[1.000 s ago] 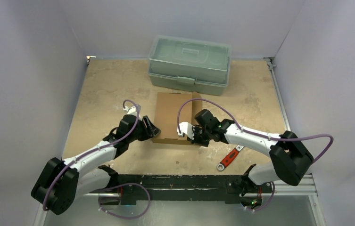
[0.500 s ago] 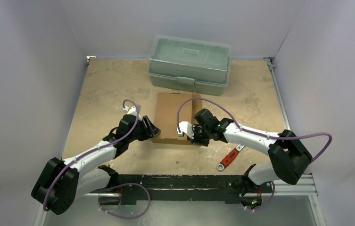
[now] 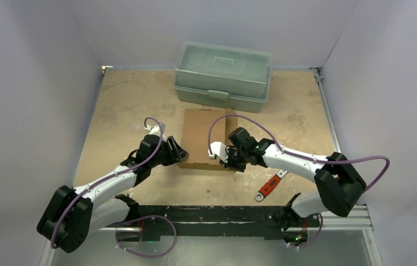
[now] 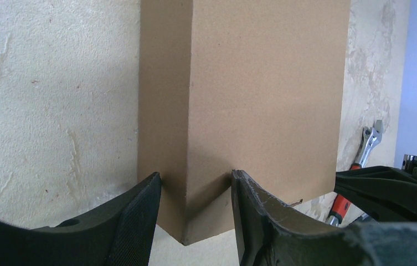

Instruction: Fold the paper box

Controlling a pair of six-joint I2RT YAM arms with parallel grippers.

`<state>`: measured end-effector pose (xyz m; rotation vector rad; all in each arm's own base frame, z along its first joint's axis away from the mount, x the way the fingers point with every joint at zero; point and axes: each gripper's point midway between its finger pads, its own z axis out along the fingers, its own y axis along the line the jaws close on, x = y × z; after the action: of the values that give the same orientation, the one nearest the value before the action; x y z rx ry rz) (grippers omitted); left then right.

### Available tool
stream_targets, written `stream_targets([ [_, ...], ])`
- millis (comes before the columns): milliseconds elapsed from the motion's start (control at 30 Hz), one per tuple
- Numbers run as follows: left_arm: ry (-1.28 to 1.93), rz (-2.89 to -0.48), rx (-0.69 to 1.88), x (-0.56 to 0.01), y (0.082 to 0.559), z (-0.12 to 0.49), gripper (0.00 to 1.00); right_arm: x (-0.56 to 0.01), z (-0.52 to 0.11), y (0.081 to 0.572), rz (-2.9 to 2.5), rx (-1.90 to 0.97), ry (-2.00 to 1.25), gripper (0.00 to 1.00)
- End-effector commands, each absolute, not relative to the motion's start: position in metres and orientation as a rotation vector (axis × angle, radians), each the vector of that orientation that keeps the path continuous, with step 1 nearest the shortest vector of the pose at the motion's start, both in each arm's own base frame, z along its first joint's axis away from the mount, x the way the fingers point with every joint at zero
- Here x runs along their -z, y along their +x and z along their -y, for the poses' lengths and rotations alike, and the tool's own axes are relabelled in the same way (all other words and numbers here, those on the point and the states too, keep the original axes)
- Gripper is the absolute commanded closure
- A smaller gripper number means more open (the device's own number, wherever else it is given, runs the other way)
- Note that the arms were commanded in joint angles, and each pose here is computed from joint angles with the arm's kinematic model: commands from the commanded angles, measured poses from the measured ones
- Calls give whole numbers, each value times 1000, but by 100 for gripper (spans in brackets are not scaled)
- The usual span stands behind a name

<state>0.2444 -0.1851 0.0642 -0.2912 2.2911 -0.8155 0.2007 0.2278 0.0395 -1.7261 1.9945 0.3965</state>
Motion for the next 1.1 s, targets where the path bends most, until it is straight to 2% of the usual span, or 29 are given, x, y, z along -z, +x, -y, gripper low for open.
stream_targets([
  [0,-248,-2325,782,-60,240,181,52,-22,-218,201,-2082,-352,-1739,100],
  [1067,-209,-2313,851,-73,237,190,51,-66,-252,220,-1873,-303,-1684,100],
])
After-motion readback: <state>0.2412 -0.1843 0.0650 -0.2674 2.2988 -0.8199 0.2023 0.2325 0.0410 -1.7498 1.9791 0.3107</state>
